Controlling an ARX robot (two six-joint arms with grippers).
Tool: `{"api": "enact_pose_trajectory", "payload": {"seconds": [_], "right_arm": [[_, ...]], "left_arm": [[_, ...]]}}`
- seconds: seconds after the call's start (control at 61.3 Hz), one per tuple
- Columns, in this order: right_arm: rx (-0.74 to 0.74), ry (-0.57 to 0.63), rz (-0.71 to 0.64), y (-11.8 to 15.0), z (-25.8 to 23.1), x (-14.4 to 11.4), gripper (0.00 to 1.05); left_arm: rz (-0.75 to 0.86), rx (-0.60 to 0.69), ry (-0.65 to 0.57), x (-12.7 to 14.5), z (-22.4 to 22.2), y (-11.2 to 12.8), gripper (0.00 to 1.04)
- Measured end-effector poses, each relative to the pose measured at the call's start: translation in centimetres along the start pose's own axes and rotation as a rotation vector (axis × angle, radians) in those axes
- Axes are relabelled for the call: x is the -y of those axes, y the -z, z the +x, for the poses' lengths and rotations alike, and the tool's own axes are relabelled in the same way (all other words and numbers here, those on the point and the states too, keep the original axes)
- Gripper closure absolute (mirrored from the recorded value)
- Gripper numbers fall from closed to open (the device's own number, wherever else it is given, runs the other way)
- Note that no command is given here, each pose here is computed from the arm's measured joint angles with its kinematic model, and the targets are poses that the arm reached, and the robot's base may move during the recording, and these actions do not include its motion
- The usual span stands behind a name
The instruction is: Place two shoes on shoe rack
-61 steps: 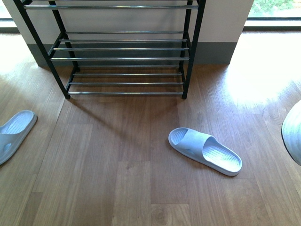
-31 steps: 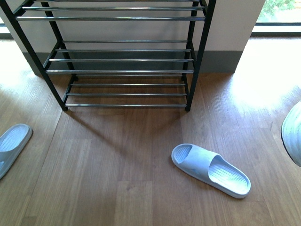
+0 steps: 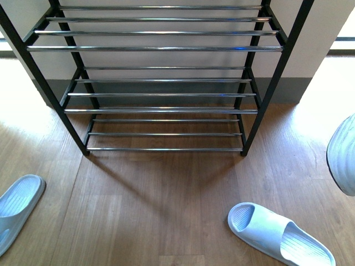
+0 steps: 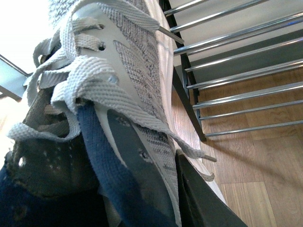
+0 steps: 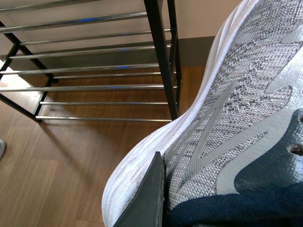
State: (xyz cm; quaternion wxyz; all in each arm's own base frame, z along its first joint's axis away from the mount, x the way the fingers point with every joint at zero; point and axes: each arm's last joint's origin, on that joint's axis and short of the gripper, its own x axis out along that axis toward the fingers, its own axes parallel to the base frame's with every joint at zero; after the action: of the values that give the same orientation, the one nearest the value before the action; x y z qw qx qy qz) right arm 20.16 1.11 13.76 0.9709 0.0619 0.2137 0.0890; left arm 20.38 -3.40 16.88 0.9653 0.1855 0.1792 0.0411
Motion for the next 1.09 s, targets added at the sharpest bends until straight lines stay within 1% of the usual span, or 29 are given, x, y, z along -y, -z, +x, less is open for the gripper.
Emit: {"api": "enact_pose_trajectory", "payload": {"seconds": [1.092], "right_arm": [[0.0, 0.013, 0.001, 0.04, -0.02, 0.07, 1.03]], "left_arm": [[0.002, 0.002, 0.008, 0.05, -0.01, 0.0, 1.03]]}}
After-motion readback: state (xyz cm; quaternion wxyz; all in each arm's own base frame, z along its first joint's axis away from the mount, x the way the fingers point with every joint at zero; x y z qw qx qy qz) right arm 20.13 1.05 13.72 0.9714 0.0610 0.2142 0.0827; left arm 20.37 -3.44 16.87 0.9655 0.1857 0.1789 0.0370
